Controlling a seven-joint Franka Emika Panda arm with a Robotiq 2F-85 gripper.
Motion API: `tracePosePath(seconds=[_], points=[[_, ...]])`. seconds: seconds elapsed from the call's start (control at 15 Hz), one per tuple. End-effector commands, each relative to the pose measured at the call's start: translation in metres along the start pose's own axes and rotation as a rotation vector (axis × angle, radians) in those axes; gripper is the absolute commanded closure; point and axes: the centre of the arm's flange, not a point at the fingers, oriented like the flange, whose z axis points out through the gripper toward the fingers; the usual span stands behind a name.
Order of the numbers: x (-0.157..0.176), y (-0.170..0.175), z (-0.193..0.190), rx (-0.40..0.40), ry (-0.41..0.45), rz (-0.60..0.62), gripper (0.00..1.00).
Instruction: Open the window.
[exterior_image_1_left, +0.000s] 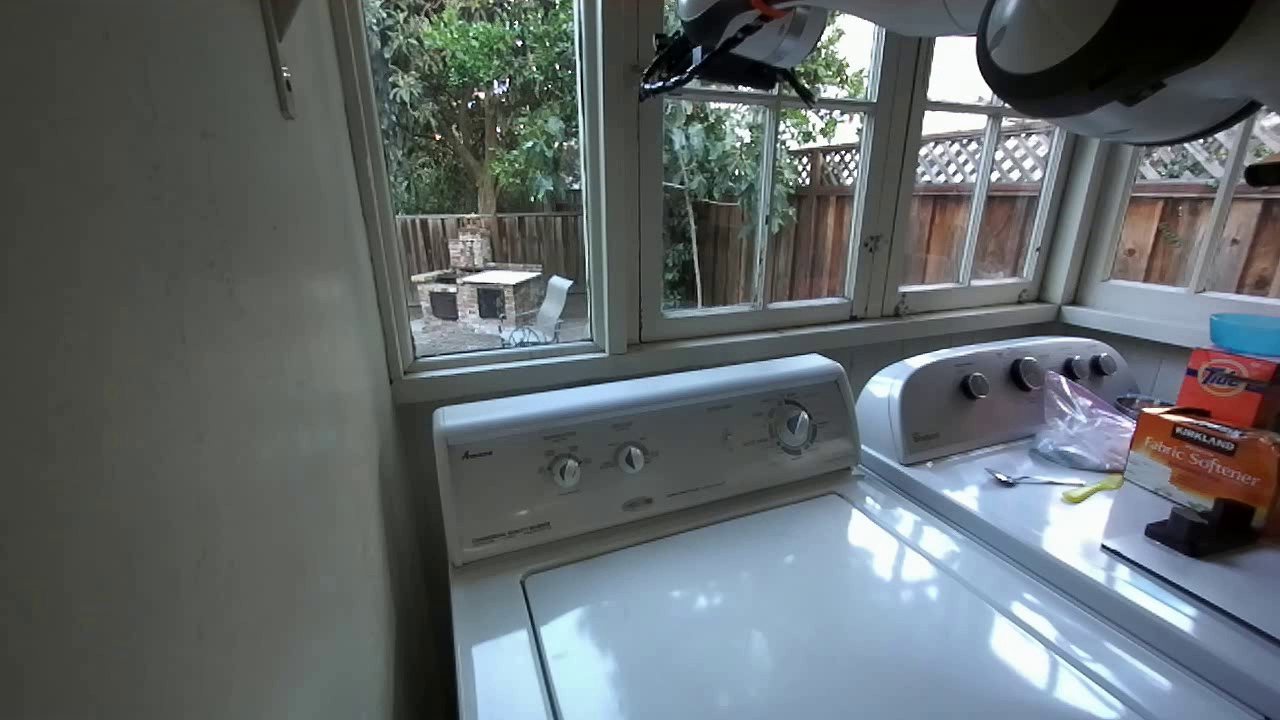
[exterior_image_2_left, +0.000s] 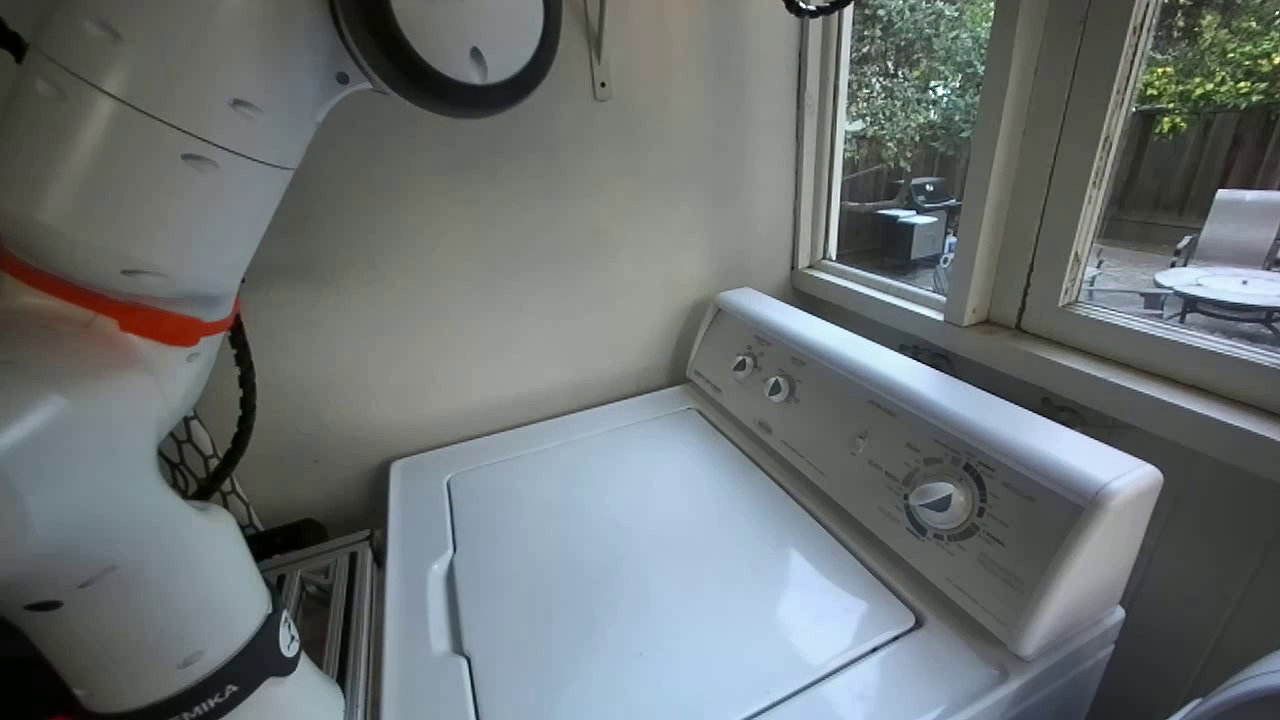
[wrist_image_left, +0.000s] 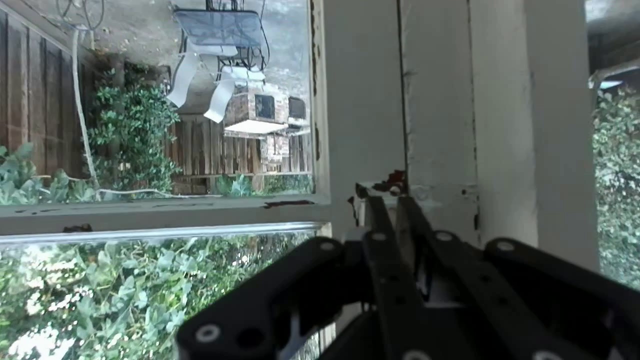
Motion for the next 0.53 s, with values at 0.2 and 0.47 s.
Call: tracePosePath(seconds=[0.2, 0.47], points=[[-0.012, -0.005, -0.054, -0.015, -0.187, -0.003, 0.97], [-0.014, -0.011, -0.063, -0.026, -0.27, -0.007, 0.63]])
